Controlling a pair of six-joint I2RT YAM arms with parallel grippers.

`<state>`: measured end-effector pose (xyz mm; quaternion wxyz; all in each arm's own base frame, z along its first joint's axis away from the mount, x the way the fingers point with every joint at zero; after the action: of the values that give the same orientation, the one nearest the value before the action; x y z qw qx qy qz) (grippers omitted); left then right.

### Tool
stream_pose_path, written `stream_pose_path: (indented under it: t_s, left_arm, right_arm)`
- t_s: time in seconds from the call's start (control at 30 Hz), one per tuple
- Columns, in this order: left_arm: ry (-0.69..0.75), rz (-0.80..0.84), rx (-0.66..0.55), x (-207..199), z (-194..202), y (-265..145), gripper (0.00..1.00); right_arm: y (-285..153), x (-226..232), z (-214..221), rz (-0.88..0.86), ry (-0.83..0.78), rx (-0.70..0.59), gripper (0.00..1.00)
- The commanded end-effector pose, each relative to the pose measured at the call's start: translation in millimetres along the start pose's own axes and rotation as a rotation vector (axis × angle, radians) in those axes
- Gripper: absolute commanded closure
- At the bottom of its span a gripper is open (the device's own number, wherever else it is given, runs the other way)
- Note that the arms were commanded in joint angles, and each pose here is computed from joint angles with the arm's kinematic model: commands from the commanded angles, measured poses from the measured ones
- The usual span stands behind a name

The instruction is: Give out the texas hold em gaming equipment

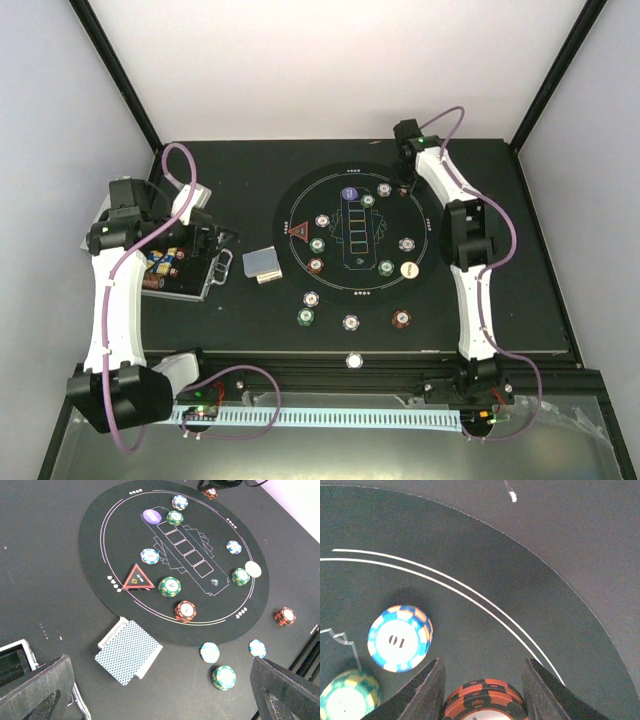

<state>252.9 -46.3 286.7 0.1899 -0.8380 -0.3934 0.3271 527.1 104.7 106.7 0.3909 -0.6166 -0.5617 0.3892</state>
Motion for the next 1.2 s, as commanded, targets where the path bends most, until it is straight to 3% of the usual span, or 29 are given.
stream_pose_path:
  t_s: [0.0, 0.43, 0.57, 0.7, 0.87, 1.03, 1.17]
  left_arm:
    - [0.026, 0.015, -0.010, 7, -4, 5, 0.01]
    - [0.017, 0.024, 0.006, 13, -5, 11, 0.01]
    - [0.013, 0.023, 0.009, 15, -5, 12, 0.01]
    - [0.010, 0.024, 0.007, 14, -6, 12, 0.01]
    - [0.004, 0.020, 0.006, 15, -5, 12, 0.01]
    - [-0.002, 0.027, 0.007, 12, -4, 10, 0.01]
    - [0.006, 0.024, 0.002, 10, -4, 9, 0.01]
  right_arm:
    - [16, -1, -4, -0.010, 0.001, 0.043, 0.74]
    - [62, -10, -9, -0.017, 0.061, 0.058, 0.69]
    - [65, -7, -9, -0.037, 0.065, 0.058, 0.62]
    - [63, -5, -11, -0.060, 0.073, 0.059, 0.49]
    - [36, -5, -23, -0.075, 0.080, 0.017, 0.35]
    - [-19, -10, -37, -0.089, 0.095, -0.055, 0.34]
    - [-62, -11, -16, -0.097, 0.081, -0.083, 0.34]
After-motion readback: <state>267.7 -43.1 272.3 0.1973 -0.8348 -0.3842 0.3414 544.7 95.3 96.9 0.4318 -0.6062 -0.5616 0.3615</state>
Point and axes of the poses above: each gripper's point midway between its finger pads, its own y axis out along the fingers, its own x axis along the line the jaws close on, z = x × y, the point moved 3 cm from there along -y, back along the fingers, and after that the axes turned 9 degrees about -y, right-handed, at the moved point
